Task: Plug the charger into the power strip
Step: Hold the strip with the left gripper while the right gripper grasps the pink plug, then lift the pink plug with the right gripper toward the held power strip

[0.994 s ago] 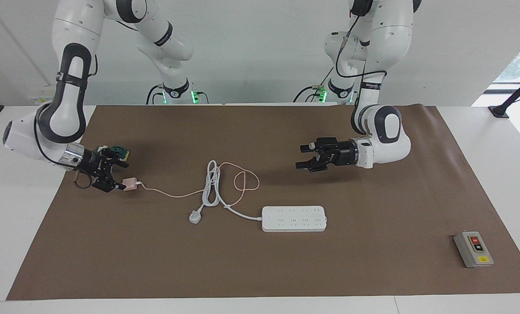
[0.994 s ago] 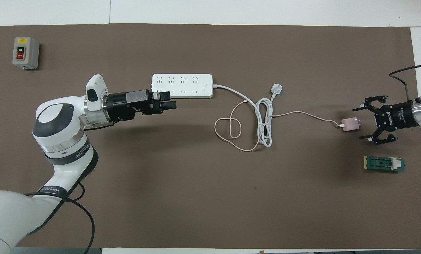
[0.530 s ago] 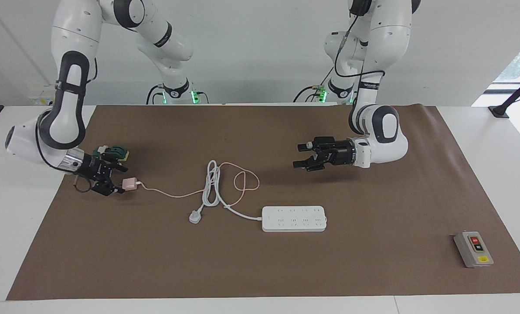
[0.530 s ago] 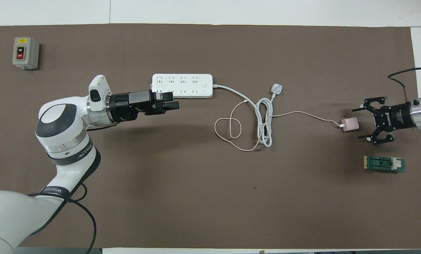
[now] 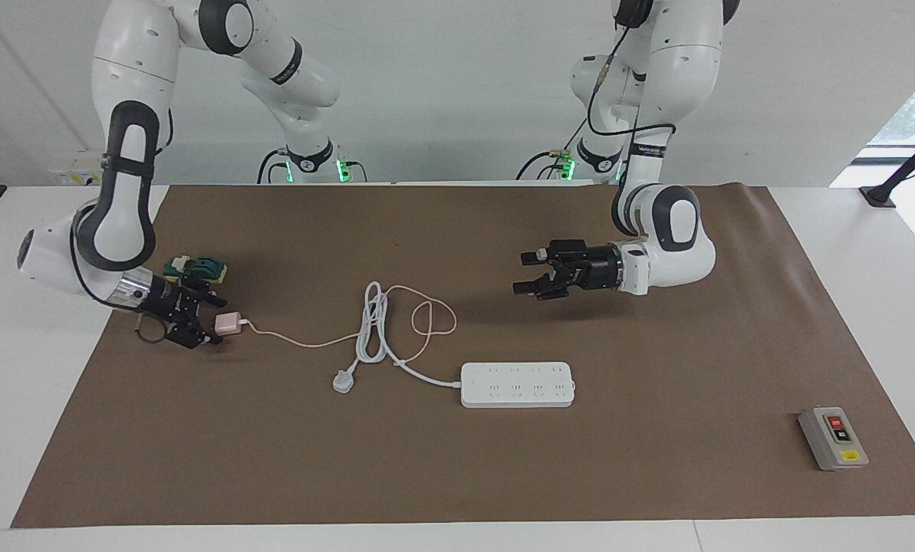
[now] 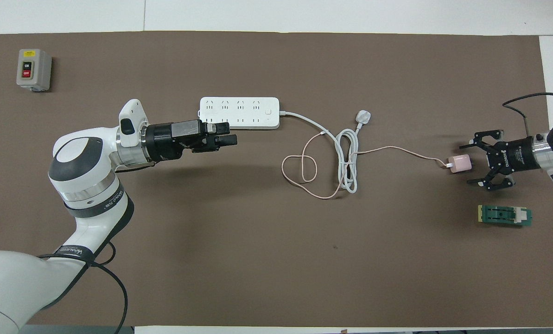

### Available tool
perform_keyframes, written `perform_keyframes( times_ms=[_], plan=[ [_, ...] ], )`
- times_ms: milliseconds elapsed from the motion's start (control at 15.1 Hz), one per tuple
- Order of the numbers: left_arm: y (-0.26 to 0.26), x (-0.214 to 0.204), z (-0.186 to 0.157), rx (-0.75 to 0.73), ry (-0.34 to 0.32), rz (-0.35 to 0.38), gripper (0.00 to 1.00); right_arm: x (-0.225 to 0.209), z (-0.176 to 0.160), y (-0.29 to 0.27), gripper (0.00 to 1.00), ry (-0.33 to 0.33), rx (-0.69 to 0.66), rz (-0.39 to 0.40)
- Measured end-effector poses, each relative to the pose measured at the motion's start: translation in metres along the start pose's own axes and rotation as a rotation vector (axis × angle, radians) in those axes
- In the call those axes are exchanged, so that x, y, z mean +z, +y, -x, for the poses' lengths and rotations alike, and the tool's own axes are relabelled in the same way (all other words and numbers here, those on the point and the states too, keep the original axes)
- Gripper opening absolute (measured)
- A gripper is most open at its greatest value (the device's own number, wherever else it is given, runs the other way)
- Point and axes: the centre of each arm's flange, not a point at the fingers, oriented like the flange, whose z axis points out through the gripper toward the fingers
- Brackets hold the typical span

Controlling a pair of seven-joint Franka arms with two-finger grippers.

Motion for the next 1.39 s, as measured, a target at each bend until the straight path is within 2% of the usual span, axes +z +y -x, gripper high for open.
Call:
perform_keyframes(
  times_ms=[66, 132, 331, 397, 662, 927, 1126, 1391],
  plan=[
    [0.0, 0.0, 0.0, -0.005, 0.0, 0.0, 1.0, 0.001, 0.0, 0.0, 1.0, -0.001, 0.0, 0.001],
    [0.0, 0.0, 0.0, -0.012, 0.0, 0.0, 1.0, 0.001, -0.001, 0.0, 0.93, -0.001, 0.0, 0.001],
    [0.0, 0.0, 0.0, -0.018, 0.0, 0.0, 1.0, -0.001, 0.0, 0.0, 0.63, -0.002, -0.001, 0.0],
    [0.0, 0.0, 0.0, -0.018, 0.0, 0.0, 1.0, -0.002, 0.001, 0.0, 0.48, -0.004, -0.001, -0.002],
    [0.0, 0.0, 0.0, -0.018, 0.001, 0.0, 1.0, -0.005, 0.01, -0.006, 0.48, -0.063, 0.007, -0.023],
    [0.0, -0.001, 0.0, -0.018, 0.001, 0.0, 1.0, -0.037, 0.041, -0.023, 0.48, -0.117, 0.006, -0.003],
    [0.0, -0.002, -0.001, -0.018, 0.004, 0.001, 1.0, -0.062, 0.096, -0.04, 0.48, -0.111, 0.049, 0.002],
    [0.001, -0.004, -0.002, -0.018, 0.009, 0.003, 1.0, -0.075, 0.205, -0.063, 0.48, -0.077, 0.058, 0.012]
  ],
)
